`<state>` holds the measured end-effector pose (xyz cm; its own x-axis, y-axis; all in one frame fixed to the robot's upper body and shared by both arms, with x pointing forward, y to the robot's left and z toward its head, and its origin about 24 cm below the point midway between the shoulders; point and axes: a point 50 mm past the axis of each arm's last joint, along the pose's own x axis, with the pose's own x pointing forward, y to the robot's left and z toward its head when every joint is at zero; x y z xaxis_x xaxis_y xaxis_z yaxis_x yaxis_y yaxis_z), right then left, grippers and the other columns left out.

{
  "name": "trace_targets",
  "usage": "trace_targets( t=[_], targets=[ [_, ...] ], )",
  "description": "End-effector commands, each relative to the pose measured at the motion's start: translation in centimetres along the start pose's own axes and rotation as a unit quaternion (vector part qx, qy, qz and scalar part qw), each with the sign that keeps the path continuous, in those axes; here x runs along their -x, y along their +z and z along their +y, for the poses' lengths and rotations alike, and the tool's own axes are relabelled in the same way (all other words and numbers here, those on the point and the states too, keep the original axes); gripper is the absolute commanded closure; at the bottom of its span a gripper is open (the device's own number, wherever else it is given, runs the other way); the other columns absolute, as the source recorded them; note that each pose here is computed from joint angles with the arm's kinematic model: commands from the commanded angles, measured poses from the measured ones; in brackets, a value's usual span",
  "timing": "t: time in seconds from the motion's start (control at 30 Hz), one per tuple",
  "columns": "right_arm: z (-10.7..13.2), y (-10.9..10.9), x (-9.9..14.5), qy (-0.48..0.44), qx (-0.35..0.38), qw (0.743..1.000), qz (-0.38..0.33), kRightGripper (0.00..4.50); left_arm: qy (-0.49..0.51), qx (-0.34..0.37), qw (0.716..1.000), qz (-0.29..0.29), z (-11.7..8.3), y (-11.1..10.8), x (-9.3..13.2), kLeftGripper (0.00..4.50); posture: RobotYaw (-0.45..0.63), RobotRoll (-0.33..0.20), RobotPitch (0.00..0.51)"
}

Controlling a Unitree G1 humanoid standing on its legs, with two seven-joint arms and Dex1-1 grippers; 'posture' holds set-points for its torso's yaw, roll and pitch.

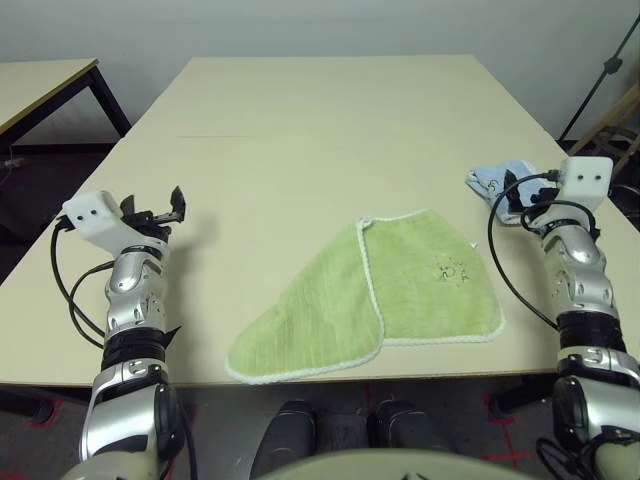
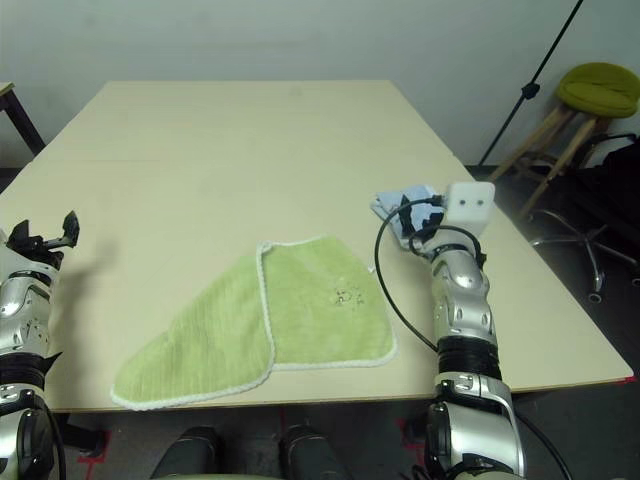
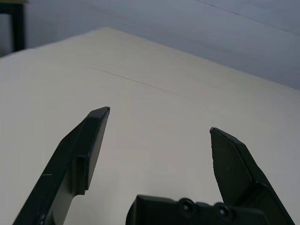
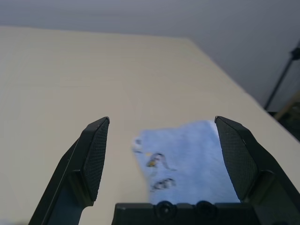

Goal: Fold the towel and set it aside.

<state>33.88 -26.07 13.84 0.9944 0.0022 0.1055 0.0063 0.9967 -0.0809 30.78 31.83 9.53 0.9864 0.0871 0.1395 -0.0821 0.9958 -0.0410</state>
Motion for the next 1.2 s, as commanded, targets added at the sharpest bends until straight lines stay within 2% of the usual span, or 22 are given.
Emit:
trace_targets(
  t=[0.03, 0.13, 0.27, 0.4, 0.5, 0.63, 0.9, 1.13, 1.2],
  targets=[
    [1.5, 1.4, -0.8, 0.059, -0.029, 0.997, 0.026, 0.04, -0.105, 0.005, 0.994, 0.015, -0.8, 0.8, -0.1, 0.0, 0.06, 0.0, 0.047],
    [2.2, 2.3, -1.2, 0.098, -0.032, 0.993, 0.059, 0.04, -0.181, 0.008, 0.983, 0.021, -1.3, 2.1, -0.2, 0.0, 0.09, 0.0, 0.048],
    [2.9, 2.8, -1.7, 0.155, -0.02, 0.981, 0.118, 0.04, -0.298, -0.003, 0.954, 0.039, -2.6, 3.5, 0.0, 0.0, 0.12, 0.0, 0.039],
    [3.1, 2.1, -1.8, 0.18, 0.0, 0.965, 0.192, 0.04, -0.424, -0.029, 0.902, 0.081, -4.4, 3.5, 1.2, 0.0, 0.15, 0.0, 0.029],
    [3.0, 1.6, -1.9, 0.18, 0.0, 0.956, 0.232, 0.04, -0.476, -0.029, 0.873, 0.105, -5.4, 3.4, 2.0, 0.0, 0.16, 0.0, 0.026],
    [2.5, -0.3, -1.4, 0.175, 0.009, 0.922, 0.346, 0.04, -0.536, -0.024, 0.833, 0.131, -7.0, 3.5, 3.0, 0.0, 0.17, 0.0, 0.018],
    [0.7, -2.3, -0.5, 0.149, -0.004, 0.892, 0.427, 0.04, -0.57, -0.008, 0.809, 0.142, -8.3, 3.7, 4.0, 0.0, 0.18, 0.0, 0.014],
    [1.5, -3.7, 0.2, 0.168, -0.01, 0.874, 0.456, 0.04, -0.568, -0.009, 0.811, 0.139, -8.7, 3.8, 3.9, 0.0, 0.18, 0.0, 0.012],
    [1.7, -4.1, 0.4, 0.17, -0.009, 0.871, 0.461, 0.42, -0.567, -0.011, 0.812, 0.138, -8.8, 3.8, 3.8, 0.0, 0.18, 0.0, 0.011]
  ],
)
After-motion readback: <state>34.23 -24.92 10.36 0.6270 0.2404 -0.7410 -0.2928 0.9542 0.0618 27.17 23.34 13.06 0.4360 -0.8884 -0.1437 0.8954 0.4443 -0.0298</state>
